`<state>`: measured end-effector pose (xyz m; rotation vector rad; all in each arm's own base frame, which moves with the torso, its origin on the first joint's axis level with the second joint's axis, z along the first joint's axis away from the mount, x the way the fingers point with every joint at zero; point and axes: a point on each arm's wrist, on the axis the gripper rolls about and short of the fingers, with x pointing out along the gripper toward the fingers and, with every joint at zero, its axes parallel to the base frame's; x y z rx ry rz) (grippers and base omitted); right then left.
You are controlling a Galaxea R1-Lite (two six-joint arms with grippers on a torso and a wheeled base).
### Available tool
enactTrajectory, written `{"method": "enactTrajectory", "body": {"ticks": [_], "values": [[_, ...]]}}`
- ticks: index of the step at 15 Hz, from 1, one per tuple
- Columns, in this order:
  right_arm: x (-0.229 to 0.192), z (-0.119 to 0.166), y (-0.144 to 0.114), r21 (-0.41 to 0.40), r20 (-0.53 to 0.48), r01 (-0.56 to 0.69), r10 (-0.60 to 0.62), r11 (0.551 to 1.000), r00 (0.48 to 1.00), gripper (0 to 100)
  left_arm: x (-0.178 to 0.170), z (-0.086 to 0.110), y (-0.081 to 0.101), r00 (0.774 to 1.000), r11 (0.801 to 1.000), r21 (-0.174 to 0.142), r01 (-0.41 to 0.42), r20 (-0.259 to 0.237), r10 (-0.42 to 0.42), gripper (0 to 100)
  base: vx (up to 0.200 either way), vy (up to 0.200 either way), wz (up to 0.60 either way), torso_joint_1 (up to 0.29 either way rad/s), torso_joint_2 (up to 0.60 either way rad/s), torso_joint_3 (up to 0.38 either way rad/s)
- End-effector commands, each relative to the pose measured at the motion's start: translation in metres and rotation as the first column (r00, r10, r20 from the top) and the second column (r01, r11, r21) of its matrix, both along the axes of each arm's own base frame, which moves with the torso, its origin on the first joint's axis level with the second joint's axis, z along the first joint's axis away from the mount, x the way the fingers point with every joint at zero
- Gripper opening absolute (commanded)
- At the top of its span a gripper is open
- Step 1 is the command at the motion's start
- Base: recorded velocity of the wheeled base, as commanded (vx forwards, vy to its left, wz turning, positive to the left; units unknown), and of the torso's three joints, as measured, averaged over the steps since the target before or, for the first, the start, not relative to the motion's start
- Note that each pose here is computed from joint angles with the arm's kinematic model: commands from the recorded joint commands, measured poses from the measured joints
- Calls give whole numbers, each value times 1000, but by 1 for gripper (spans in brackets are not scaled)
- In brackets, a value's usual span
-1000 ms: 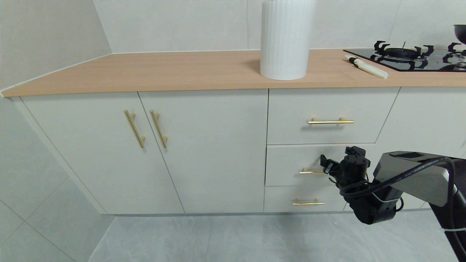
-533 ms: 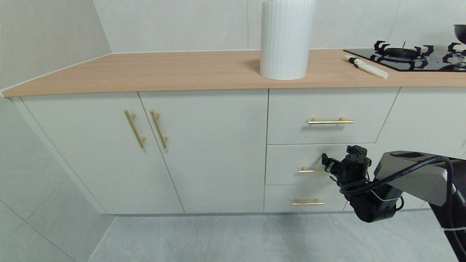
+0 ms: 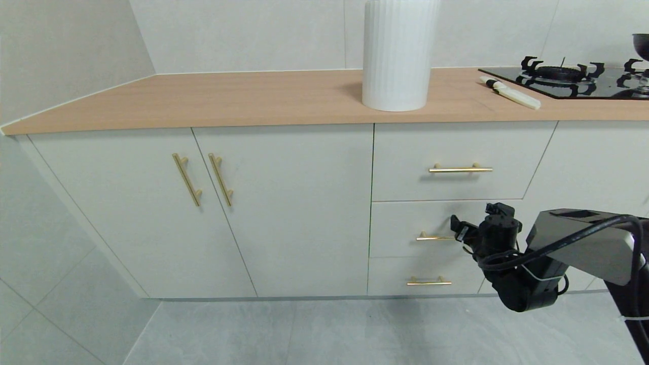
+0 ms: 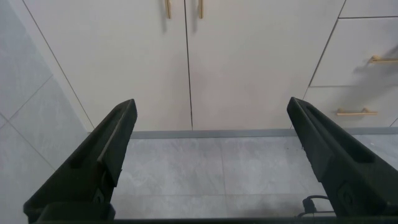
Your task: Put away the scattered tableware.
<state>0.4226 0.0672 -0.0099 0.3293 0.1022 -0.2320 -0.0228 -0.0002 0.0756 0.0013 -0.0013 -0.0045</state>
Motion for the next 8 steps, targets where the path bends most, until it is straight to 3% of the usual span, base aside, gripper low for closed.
{"method": "enactTrajectory", "body": {"ticks": [1,3,8], "values": [[-23,34,-2,-11,8,-29,29,1000,1000,100,0,0,0,1000,1000,0,0,0,0,100,0,0,0,0,0,0],[-74,74,-9,-103,-30,-119,117,988,993,100,0,0,0,1000,1000,0,0,0,0,100,0,0,0,0,0,0],[-187,145,-27,-253,44,-125,140,960,989,100,0,0,0,1000,1000,0,0,0,0,100,0,0,0,0,0,0]]}}
